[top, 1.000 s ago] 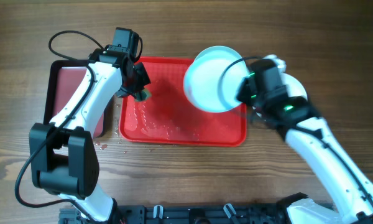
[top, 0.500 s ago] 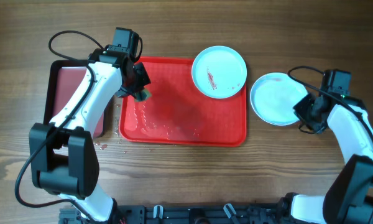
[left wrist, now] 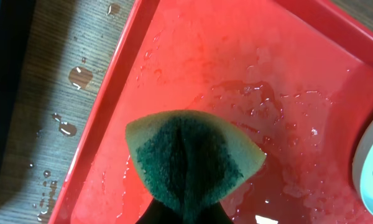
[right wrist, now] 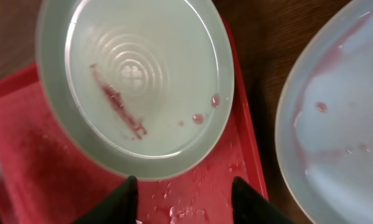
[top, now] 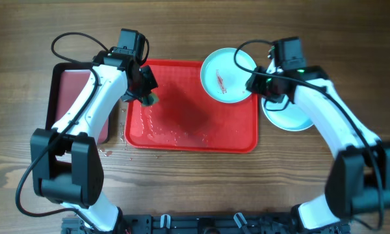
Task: Clean dirty plates on tray and stack at the side
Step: 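Grasp remaining teal plate with right gripper and pull it center, then scrub the remaining teal plate with the left sponge, then tilt teal plate up with right gripper and scrub it with left sponge, then lift teal plate with right gripper and stack it on plate pile, then place the sponge on the small dark tray with the left gripper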
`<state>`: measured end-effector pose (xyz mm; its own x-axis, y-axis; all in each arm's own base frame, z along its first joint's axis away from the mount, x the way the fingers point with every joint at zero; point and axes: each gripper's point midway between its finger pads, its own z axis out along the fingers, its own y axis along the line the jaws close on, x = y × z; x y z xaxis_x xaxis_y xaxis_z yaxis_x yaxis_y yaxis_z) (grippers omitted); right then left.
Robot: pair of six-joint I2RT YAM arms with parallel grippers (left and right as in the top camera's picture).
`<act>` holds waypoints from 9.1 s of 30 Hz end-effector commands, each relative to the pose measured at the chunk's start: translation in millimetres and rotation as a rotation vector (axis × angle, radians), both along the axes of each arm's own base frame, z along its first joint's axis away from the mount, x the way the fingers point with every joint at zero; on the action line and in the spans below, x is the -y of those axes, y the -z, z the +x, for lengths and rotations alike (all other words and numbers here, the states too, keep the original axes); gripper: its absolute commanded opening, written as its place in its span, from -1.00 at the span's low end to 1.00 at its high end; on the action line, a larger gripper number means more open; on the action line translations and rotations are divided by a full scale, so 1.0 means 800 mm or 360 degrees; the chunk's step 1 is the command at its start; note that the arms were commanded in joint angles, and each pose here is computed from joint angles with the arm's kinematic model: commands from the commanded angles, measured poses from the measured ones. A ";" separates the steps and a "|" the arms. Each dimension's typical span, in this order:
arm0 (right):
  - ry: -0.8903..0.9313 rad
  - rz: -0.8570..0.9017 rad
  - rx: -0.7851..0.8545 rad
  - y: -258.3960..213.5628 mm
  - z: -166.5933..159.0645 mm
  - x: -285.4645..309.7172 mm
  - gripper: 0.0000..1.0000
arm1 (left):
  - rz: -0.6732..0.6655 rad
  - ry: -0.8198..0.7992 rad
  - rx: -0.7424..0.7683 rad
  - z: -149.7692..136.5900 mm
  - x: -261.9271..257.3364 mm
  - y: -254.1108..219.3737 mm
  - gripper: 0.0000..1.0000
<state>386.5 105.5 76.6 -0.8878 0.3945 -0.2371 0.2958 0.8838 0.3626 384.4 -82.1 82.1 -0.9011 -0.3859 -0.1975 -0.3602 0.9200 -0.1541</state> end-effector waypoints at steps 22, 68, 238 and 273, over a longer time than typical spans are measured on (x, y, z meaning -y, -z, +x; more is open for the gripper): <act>-0.0926 -0.0436 0.0321 0.050 0.041 -0.075 0.48 | -0.0015 0.0000 -0.0032 -0.003 0.003 0.008 -0.92; -0.0204 0.0041 -0.0304 0.142 -0.038 -0.150 -0.92 | -0.0019 0.0038 -0.0005 -0.001 0.015 0.007 -0.92; 0.0555 -0.0383 -0.0105 0.039 -0.100 0.240 -0.91 | -0.0126 0.0086 -0.0165 -0.004 -0.052 -0.033 -0.92; -0.0166 -0.0144 0.0851 -0.281 -0.079 0.088 0.40 | 0.0267 -0.0402 0.0367 -0.006 -0.220 -0.200 1.00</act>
<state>339.8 30.0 266.8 -0.7178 0.2936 -0.6314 0.0645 0.9309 0.3596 373.4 107.2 193.8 -0.7511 -0.5470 -0.3698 -0.5877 0.8091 -0.0032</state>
